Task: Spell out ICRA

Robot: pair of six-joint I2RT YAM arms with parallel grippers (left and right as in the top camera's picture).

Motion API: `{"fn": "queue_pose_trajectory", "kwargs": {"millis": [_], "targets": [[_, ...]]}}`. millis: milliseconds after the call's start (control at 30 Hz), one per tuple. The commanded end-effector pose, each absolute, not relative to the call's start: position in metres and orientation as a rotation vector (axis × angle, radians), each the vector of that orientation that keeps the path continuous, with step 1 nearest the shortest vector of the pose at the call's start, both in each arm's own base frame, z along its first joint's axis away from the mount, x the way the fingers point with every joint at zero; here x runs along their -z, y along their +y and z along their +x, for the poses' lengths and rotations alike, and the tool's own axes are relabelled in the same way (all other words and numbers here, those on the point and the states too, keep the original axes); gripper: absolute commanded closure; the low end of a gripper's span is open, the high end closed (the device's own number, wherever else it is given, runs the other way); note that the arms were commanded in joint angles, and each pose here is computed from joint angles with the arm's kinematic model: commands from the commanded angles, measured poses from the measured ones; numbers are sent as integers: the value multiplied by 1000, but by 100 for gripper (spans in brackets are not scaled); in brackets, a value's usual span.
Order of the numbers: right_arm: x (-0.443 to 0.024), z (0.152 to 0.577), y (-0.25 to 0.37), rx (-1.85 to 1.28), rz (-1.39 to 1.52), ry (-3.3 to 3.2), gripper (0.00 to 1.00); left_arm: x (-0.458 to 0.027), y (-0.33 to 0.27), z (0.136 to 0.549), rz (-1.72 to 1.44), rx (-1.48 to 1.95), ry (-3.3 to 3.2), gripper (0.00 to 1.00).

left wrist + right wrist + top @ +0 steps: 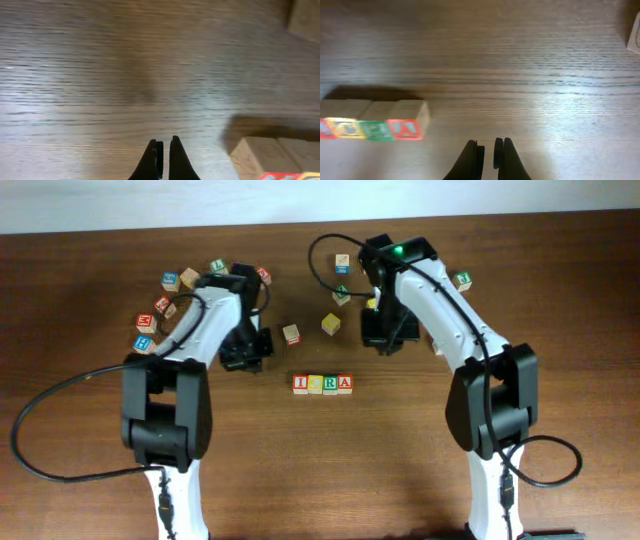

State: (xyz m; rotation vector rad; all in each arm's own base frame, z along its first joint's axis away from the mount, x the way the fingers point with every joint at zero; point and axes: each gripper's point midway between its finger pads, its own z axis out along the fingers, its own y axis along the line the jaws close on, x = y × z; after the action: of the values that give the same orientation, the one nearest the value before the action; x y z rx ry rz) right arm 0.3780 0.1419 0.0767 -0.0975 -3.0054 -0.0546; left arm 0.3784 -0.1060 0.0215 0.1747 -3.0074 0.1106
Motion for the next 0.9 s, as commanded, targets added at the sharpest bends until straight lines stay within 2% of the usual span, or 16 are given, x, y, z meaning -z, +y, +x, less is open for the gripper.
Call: {"fn": "queue_pose_trajectory", "kwargs": {"millis": [0, 233, 533, 867], "targets": [[-46, 364, 134, -4, -70, -2967, 96, -15, -128, 377, 130, -146, -3009, 100], [-8, 350, 162, 253, -84, -2914, 96, -6, -150, 366, 63, -178, -2972, 100], [-7, 337, 201, 325, 34, -2906, 96, -6, -167, 351, 12, -197, -2934, 100], [-7, 341, 207, 367, 43, -2919, 96, -7, -170, 346, -5, -185, -2919, 100]]}}
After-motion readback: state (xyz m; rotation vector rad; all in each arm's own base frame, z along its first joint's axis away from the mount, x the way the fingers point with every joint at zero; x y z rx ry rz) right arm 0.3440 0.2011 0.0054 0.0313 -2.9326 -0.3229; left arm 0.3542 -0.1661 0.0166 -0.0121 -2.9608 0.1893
